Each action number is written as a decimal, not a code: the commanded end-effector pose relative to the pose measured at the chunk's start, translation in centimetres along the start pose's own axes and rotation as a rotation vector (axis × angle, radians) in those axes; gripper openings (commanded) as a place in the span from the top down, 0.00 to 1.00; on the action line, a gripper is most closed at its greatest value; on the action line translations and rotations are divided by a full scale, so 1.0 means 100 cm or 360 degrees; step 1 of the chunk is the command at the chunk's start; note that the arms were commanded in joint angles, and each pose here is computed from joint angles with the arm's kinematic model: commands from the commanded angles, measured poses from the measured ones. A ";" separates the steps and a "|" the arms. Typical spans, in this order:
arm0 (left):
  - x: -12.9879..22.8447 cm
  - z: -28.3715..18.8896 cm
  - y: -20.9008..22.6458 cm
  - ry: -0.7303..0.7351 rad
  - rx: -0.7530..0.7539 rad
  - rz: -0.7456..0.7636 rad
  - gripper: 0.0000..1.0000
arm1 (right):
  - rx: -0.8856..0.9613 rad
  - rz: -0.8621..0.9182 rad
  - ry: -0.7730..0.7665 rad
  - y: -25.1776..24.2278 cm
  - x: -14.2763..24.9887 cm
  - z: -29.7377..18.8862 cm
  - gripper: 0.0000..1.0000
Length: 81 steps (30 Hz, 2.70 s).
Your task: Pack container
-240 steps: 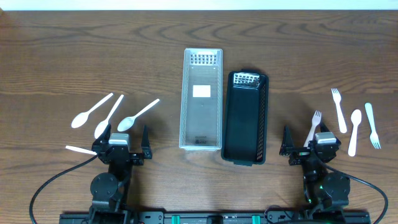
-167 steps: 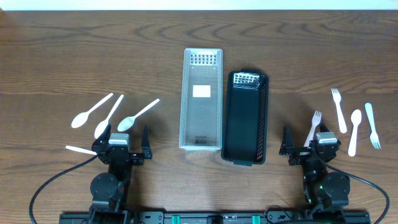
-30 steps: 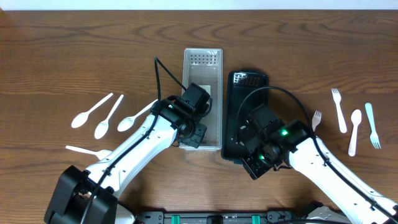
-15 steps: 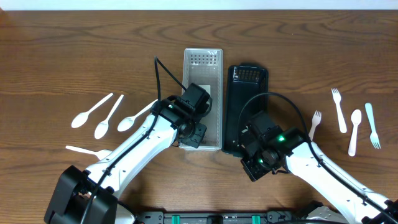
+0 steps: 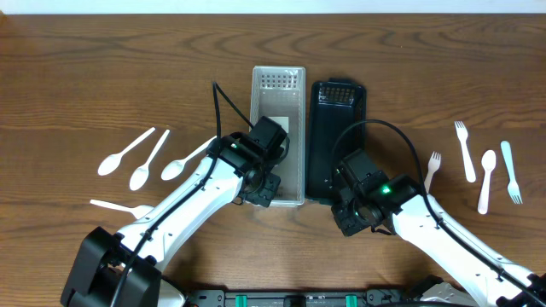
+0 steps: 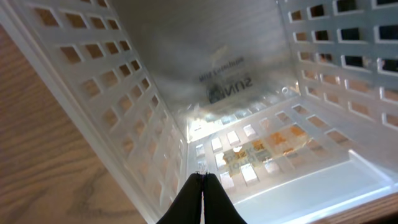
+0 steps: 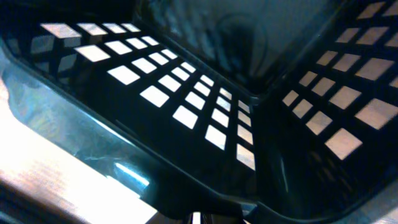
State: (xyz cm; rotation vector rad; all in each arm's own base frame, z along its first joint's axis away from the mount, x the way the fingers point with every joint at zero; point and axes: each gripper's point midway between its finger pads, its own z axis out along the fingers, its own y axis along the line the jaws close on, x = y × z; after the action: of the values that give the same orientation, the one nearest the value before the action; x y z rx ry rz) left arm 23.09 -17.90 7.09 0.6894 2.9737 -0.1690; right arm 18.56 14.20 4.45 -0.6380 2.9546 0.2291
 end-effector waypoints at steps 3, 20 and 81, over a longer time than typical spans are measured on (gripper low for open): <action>0.006 0.003 0.000 0.0051 -0.0008 0.0022 0.94 | 0.0107 0.0029 -0.0051 -0.010 -0.007 0.000 0.92; 0.003 0.003 -0.002 0.0033 0.0014 0.0024 0.94 | 0.0134 0.0092 -0.0148 -0.012 -0.022 -0.001 0.92; -0.002 -0.085 0.151 -0.0284 -0.0553 -0.0810 0.94 | -0.0066 0.0483 -0.0640 -0.121 -0.185 -0.001 0.80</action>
State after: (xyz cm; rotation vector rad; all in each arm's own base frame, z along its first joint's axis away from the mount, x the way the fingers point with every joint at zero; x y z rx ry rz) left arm 29.52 -3.59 14.52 -0.1010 2.8196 0.2370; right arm 40.31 11.61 5.86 -0.1734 2.6258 0.4478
